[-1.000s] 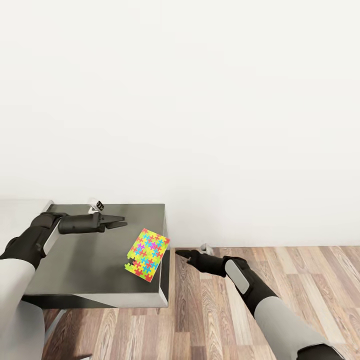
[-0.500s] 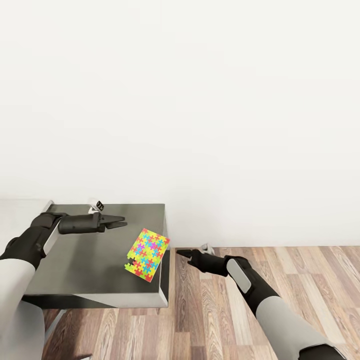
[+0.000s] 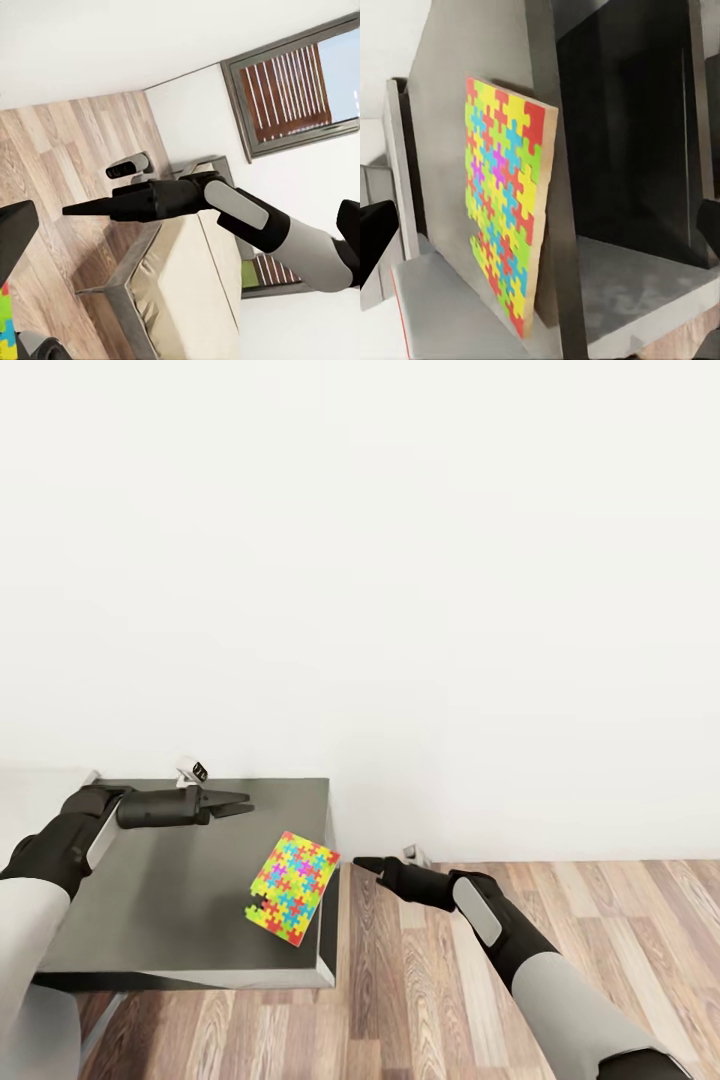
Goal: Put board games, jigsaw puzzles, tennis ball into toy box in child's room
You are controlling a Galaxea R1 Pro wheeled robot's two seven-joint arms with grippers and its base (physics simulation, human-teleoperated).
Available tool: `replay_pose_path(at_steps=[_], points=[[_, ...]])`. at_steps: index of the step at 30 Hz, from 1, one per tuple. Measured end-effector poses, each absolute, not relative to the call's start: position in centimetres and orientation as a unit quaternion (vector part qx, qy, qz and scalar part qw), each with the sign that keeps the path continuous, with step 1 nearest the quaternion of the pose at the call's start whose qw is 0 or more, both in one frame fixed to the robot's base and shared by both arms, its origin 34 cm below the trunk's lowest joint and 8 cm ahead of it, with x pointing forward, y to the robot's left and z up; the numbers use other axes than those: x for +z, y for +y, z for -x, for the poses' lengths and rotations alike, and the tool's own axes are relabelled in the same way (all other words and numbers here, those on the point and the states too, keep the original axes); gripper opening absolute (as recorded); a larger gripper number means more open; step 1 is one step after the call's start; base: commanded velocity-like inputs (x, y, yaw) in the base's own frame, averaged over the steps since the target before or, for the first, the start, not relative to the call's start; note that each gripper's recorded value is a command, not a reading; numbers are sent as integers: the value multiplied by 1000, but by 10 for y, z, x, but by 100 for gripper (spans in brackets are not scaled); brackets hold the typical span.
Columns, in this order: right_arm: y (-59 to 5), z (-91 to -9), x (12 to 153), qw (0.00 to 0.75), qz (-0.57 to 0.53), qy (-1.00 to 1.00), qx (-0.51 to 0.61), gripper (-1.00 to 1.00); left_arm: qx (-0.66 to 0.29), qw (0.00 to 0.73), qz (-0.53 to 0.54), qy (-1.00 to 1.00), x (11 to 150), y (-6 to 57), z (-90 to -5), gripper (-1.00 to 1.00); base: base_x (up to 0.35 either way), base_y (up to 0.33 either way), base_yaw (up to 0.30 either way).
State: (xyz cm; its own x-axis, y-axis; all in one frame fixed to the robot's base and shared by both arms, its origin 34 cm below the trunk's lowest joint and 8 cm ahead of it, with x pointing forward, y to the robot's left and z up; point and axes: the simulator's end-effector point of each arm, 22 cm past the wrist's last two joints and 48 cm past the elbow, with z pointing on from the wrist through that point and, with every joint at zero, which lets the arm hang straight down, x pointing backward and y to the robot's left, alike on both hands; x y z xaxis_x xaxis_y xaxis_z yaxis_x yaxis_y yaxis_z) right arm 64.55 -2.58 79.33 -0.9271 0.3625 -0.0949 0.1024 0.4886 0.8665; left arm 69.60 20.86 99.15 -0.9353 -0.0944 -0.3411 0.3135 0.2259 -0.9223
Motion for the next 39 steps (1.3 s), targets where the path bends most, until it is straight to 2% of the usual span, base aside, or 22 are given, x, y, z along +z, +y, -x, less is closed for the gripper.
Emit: replay_pose_path(at_steps=[22, 39], points=[[-25, -648, 793, 142, -134, 853, 485, 100, -618, 165, -71, 765, 991, 209, -696, 100, 28, 0, 1], [-17, -622, 777, 97, -95, 879, 457, 100, -618, 164, -71, 765, 990, 208, -695, 100, 0, 0, 1]])
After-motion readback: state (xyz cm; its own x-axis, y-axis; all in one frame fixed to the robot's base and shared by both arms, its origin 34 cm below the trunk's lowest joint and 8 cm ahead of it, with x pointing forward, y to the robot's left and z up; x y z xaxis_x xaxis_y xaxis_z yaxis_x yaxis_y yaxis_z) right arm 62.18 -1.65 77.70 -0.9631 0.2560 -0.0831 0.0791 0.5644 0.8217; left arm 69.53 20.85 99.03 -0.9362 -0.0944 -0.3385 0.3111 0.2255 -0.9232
